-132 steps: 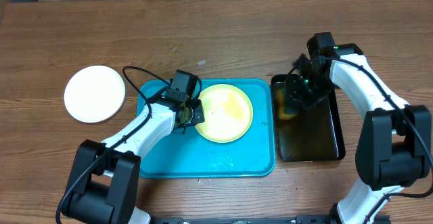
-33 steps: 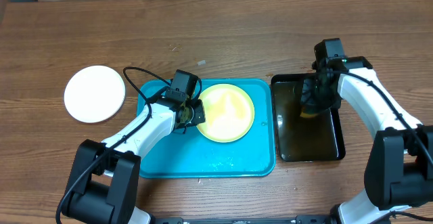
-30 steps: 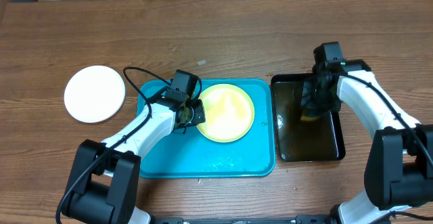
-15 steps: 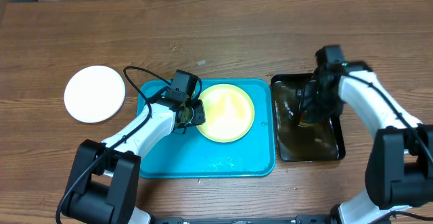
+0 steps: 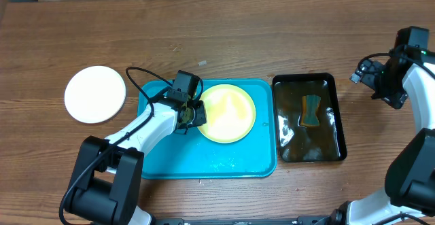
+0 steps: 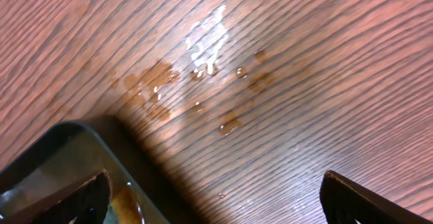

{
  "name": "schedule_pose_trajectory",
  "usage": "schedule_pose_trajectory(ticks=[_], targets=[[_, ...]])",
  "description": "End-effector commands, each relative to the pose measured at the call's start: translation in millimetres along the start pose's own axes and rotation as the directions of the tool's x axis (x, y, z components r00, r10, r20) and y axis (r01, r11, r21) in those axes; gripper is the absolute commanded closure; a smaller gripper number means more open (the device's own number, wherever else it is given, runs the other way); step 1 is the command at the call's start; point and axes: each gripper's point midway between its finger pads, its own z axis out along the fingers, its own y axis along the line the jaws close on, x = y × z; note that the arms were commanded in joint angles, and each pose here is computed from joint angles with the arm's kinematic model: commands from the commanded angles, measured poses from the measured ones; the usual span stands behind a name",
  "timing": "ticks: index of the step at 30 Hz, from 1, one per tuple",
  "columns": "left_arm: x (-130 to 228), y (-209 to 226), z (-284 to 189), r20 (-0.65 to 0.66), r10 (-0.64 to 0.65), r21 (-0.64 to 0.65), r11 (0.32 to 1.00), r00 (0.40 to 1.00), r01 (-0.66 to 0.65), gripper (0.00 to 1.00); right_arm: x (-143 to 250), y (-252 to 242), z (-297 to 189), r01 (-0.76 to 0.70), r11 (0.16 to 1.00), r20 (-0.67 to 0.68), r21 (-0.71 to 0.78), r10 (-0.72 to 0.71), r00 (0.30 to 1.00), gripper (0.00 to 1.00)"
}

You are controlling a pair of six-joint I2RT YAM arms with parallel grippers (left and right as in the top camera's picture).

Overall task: Clean dirty plates on tray and stack at the side
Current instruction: 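Lift the yellow plate with the left gripper and tilt it over the black tray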

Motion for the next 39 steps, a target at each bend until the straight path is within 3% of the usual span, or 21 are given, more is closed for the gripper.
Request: schedule_pose_trajectory(ticks=[1,3,4,10,16,26,32,39], targets=[[1.2,-1.3,4.0,-0.017,0.004,0.008,1.000,1.000,-0.004,0.83,-7.2,-1.3,-6.1,-0.014,1.000,0.026,-0.011,0.014,1.000,0.00],[1.0,-1.3,4.0,-0.016,0.004,0.008,1.000,1.000,-0.004,0.95,-7.1,-1.2,-6.1,-0.014,1.000,0.026,-0.011,0.014,1.000,0.00],[1.1,-1.2,4.0,-0.016,0.004,0.007,1.000,1.000,-0.004,0.96,-7.1,-1.1,-6.1,-0.014,1.000,0.026,-0.011,0.014,1.000,0.00],[-7.4,-3.0,-4.4,-0.015,-0.003,0.005,1.000,1.000,0.003,0.96,-7.1,-1.1,-6.1,-0.014,1.000,0.026,-0.011,0.014,1.000,0.00],[-49.6,-10.9,-51.2,0.034,-0.024,0.017,1.000,0.999,0.023,0.96,-7.1,-1.1,-6.1,-0.014,1.000,0.026,-0.011,0.014,1.000,0.00],[-114.1,-48.5,-134.2,0.188,0.078,0.069,0.993,0.979,-0.092,0.96,-7.1,-1.1,-6.1,-0.014,1.000,0.026,-0.011,0.014,1.000,0.00],[-126.5,-97.8,-153.9,0.329,0.168,0.050,0.979,0.929,-0.195,0.96,-7.1,-1.1,-6.1,-0.014,1.000,0.026,-0.011,0.014,1.000,0.00],[-104.6,-170.2,-157.6,0.478,0.330,-0.098,0.941,0.814,-0.324,0.96,-7.1,-1.2,-6.1,-0.014,1.000,0.026,-0.011,0.014,1.000,0.00]])
